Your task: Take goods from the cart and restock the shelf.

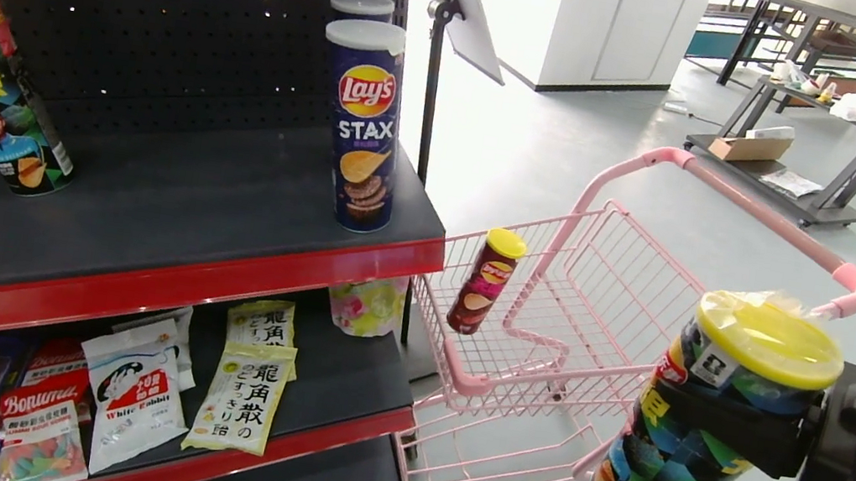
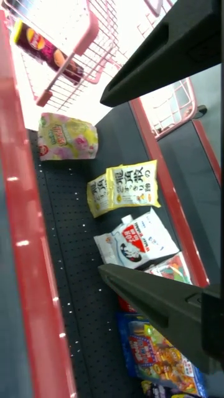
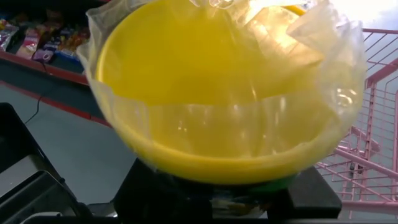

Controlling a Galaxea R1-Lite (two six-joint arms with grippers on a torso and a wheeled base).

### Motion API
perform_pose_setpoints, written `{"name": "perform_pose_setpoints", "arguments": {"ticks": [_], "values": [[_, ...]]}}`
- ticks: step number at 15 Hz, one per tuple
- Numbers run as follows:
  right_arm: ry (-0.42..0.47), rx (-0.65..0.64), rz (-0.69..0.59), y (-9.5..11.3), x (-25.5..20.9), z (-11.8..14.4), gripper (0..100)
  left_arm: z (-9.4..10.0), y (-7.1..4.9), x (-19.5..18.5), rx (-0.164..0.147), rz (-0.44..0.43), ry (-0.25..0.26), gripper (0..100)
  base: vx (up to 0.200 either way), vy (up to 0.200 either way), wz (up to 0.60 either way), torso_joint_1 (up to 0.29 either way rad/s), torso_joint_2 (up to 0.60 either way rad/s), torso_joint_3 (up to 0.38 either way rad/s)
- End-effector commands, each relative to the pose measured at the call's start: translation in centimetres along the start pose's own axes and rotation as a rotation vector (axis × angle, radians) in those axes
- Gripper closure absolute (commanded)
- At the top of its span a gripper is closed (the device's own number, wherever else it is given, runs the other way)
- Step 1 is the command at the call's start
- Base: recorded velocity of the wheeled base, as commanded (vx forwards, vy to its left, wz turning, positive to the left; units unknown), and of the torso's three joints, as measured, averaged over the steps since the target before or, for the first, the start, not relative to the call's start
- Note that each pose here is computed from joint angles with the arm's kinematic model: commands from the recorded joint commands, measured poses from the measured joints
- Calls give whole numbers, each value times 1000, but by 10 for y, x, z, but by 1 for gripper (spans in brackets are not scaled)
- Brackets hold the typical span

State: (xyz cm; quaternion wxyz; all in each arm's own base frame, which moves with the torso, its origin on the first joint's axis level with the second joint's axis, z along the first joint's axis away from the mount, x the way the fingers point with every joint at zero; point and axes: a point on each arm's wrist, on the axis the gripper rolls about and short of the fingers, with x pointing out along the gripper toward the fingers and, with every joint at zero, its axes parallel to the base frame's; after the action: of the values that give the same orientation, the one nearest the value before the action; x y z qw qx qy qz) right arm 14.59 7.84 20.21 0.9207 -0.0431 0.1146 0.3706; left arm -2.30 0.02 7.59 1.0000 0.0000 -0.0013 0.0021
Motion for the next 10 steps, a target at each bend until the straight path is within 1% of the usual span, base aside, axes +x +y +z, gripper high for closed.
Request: {"name": "perform_pose_setpoints", "arguments": {"ticks": [1, 4, 10], "values": [[5, -1, 2, 0, 1, -1, 100, 0, 0, 0, 0, 0, -1, 0, 0, 0, 0, 207, -598, -393], [6, -5, 3, 0, 1, -1, 100, 0, 0, 0, 0, 0, 1, 0, 0, 0, 0, 219, -554, -341], [3, -18, 6, 1, 1, 0, 100, 0, 0, 0, 0, 0, 1, 0, 0, 0, 0, 164, -397, -242]]}}
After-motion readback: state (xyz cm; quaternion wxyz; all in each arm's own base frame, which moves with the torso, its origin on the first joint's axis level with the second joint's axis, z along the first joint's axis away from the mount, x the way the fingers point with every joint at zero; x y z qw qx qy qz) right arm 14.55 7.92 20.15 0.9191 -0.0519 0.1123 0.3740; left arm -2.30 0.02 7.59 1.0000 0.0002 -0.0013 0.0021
